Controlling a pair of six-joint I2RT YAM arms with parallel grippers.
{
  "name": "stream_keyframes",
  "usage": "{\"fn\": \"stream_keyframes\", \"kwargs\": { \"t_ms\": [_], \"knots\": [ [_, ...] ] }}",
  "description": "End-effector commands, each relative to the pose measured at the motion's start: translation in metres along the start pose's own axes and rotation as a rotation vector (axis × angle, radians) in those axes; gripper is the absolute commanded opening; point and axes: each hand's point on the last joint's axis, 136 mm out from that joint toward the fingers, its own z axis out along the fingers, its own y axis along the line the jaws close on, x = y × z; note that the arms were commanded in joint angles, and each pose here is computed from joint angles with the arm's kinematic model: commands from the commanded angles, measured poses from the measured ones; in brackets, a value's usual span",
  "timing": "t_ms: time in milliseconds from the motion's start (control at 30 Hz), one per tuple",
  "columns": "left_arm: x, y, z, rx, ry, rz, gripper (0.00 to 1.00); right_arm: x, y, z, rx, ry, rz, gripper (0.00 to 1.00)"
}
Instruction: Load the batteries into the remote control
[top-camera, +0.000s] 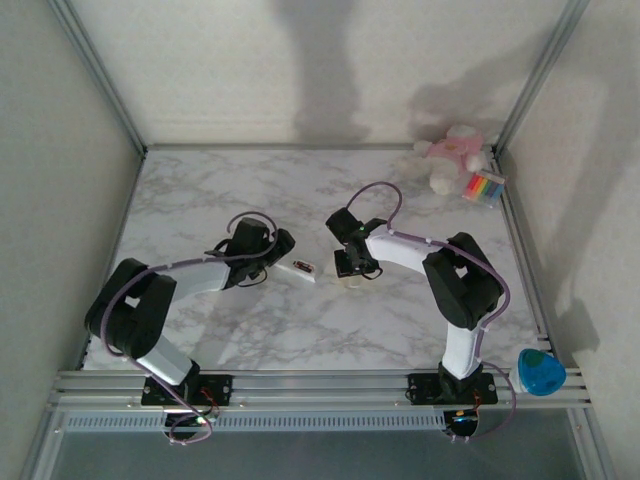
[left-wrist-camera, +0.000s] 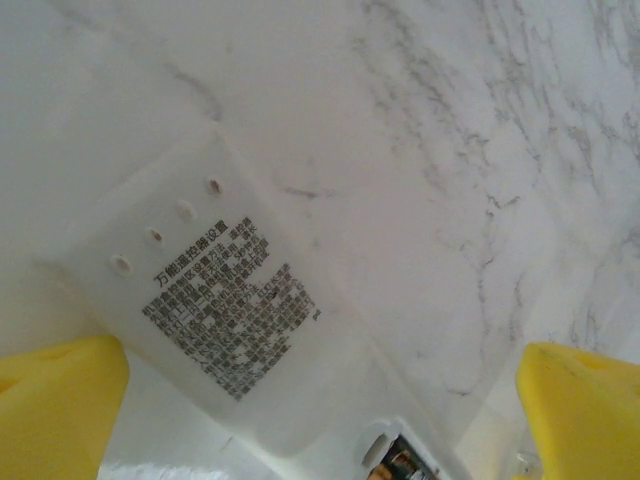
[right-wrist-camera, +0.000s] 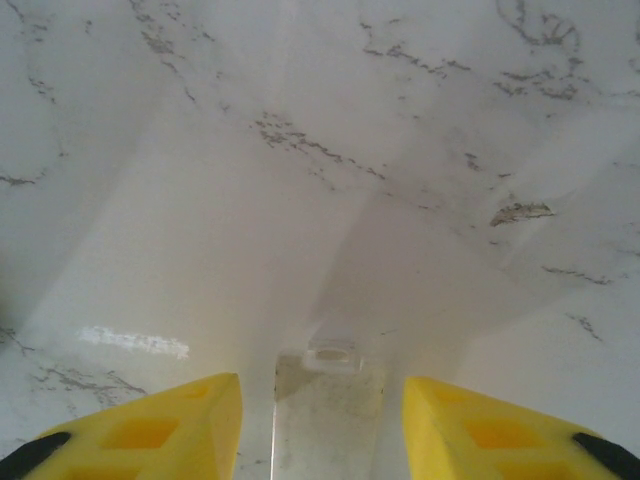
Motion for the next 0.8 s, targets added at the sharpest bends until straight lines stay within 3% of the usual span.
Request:
{"fn": "stream_keyframes", "kwargs": {
  "t_ms": [0,433,700,767],
  "knots": [
    [-0.016,-0.025,0.003,0.059,-0.022,0.061,1.00,0.002,-0.001,0.003,0.002,0.024,-0.004,0.46],
    [-0.020,-0.059,0.021,0.133,0.025,0.141,1.00,0.007,-0.004,0.010,0.016,0.040,-0.006,0.41],
    [-0.029,-0.076,-0.004,0.171,0.001,0.169,1.00,0.007,-0.005,0.013,0.022,0.039,-0.005,0.32],
    [-0.031,-0.079,-0.016,0.182,-0.012,0.176,1.00,0.006,-0.004,0.011,0.019,0.035,-0.005,0.25]
  ]
}}
